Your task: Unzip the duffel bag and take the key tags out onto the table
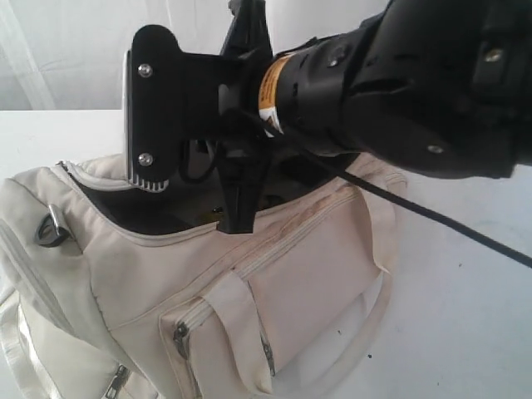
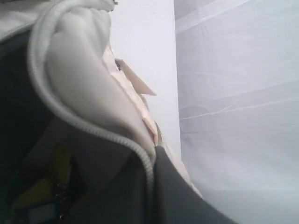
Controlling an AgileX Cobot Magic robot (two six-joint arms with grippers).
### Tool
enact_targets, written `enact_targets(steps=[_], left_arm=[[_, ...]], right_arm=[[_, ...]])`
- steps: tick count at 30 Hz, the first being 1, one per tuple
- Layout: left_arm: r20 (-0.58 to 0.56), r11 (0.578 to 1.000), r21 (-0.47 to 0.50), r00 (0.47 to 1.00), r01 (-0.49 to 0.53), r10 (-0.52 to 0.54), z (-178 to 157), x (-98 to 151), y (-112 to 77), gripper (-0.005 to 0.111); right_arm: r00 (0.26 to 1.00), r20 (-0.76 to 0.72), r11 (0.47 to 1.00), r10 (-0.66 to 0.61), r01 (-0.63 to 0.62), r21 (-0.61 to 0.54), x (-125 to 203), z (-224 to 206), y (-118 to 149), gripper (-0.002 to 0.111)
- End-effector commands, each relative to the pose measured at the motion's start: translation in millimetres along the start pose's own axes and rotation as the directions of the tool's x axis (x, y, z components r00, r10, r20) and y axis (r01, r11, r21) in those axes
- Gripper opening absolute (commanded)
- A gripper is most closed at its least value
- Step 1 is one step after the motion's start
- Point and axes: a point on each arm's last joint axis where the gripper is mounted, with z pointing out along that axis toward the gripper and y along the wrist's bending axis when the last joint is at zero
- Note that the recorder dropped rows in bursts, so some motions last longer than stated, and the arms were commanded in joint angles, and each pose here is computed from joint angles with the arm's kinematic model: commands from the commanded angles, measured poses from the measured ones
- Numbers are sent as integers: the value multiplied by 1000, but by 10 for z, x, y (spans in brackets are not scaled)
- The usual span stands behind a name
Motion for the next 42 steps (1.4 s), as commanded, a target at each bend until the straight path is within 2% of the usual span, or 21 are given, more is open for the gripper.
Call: enact_targets(steps=[1,5,8,12,14,17,21,23,26,28,32,36,40,42], left_arm=[[97,999,41,995,-3,-1,-24,115,-77,0],[200,995,82,979,-50,33,-86,108,-135,0],[269,988,121,961,-93,58,-78,73,-188,0],[395,962,171,909,-213,131,-51,-1,-289,1],[468,936,195,866,-293,173,-82,-47,-350,10],[592,895,199,777,-398,214,-179,-131,-422,30],[733,854,111,622,-508,275,-289,-233,-467,58],[777,846,66,560,-529,289,-318,-282,-472,66],[804,827,26,503,-562,317,-291,-349,-484,68],[801,816,2,490,-578,345,-231,-392,-479,68],[791,835,-21,502,-550,351,-75,-515,-435,68],[802,822,-37,474,-568,364,55,-616,-444,68],[811,865,-39,490,-500,319,180,-735,-395,67],[821,874,-44,481,-484,307,209,-779,-384,67]], right_arm=[[996,16,995,87,-87,39,36,229,-88,0],[979,17,976,205,-206,68,75,378,-227,0],[970,50,966,238,-241,92,22,387,-325,0],[951,96,947,292,-302,112,-44,356,-423,0],[947,99,942,305,-315,113,-49,352,-432,0],[941,90,936,327,-336,109,-40,353,-427,0],[923,76,918,377,-384,101,-24,355,-418,0],[908,77,903,411,-417,98,-22,355,-417,0],[891,81,887,446,-452,95,-22,355,-417,0],[880,83,876,468,-474,93,-22,355,-417,0],[870,85,866,486,-492,90,-23,355,-416,0],[868,75,864,491,-496,89,-15,356,-411,0],[868,65,864,492,-496,89,-6,357,-407,0],[868,58,864,493,-496,89,-1,357,-404,0]])
